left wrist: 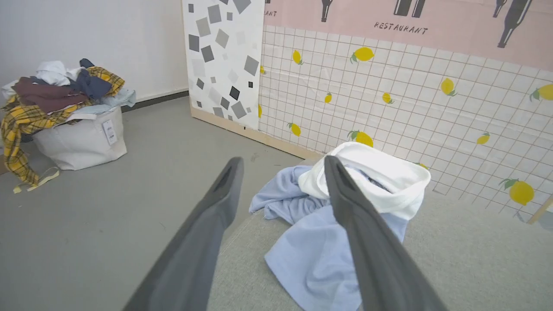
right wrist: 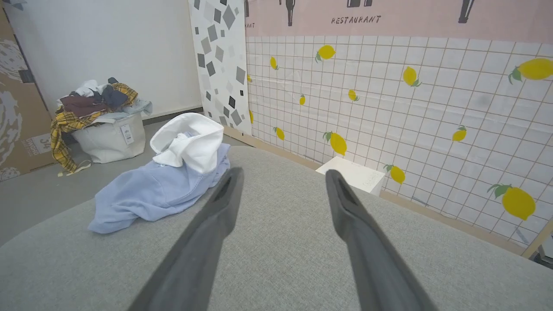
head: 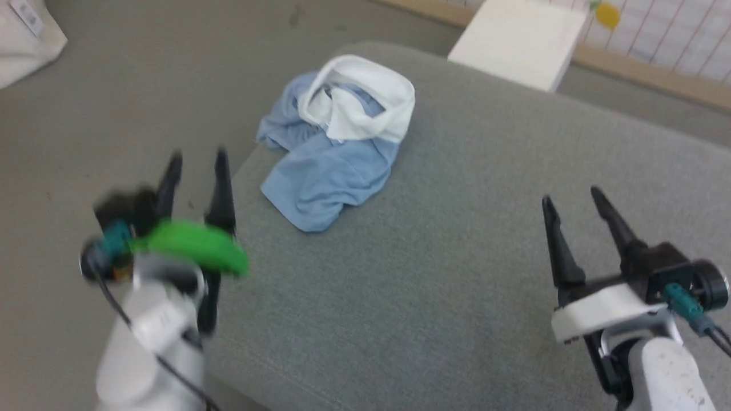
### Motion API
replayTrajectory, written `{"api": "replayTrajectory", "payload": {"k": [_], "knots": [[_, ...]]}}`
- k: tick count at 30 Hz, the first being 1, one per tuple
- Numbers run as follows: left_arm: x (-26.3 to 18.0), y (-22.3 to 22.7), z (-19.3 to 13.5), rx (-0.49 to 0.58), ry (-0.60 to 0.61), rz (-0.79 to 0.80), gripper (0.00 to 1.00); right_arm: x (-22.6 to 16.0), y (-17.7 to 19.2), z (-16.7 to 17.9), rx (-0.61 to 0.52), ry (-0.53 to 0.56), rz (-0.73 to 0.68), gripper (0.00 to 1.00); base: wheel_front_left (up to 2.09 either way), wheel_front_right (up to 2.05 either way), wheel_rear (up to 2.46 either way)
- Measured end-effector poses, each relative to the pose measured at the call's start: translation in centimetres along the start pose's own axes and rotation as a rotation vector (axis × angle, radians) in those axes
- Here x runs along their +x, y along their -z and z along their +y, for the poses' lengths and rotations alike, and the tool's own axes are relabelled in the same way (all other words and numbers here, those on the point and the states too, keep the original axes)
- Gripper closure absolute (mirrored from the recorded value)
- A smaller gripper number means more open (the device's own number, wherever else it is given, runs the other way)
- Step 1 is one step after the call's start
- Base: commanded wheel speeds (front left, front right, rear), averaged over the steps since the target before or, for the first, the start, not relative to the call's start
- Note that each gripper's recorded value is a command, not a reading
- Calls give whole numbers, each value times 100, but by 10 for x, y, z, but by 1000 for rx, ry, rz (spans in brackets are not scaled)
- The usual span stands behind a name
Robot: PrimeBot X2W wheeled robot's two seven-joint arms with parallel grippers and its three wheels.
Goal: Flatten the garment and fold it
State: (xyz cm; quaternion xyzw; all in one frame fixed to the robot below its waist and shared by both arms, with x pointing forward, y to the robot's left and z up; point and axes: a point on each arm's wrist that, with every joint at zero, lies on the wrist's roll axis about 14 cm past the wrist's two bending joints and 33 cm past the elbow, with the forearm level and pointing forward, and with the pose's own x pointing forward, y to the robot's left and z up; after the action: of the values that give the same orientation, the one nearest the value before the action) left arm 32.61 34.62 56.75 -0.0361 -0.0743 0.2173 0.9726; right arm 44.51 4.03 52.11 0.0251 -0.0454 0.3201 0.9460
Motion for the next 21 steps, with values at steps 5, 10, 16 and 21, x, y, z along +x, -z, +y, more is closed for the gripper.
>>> {"api": "replayTrajectory", "payload": {"k": [5, 10, 16, 21], "knots": [[70, -9, -26, -3, 110, 79, 0, 18, 17, -14, 12, 13, 9, 0, 0, 0, 0], [130, 5, -42, 17, 171, 245, 0, 33, 40, -33, 41, 45, 18, 0, 0, 0, 0], [165, 73, -46, 43, 161, 556, 0, 30, 78, -67, 78, 123, 54, 0, 0, 0, 0], [153, 154, -65, 24, 159, 878, 0, 8, 106, -98, 95, 209, 106, 0, 0, 0, 0]]}}
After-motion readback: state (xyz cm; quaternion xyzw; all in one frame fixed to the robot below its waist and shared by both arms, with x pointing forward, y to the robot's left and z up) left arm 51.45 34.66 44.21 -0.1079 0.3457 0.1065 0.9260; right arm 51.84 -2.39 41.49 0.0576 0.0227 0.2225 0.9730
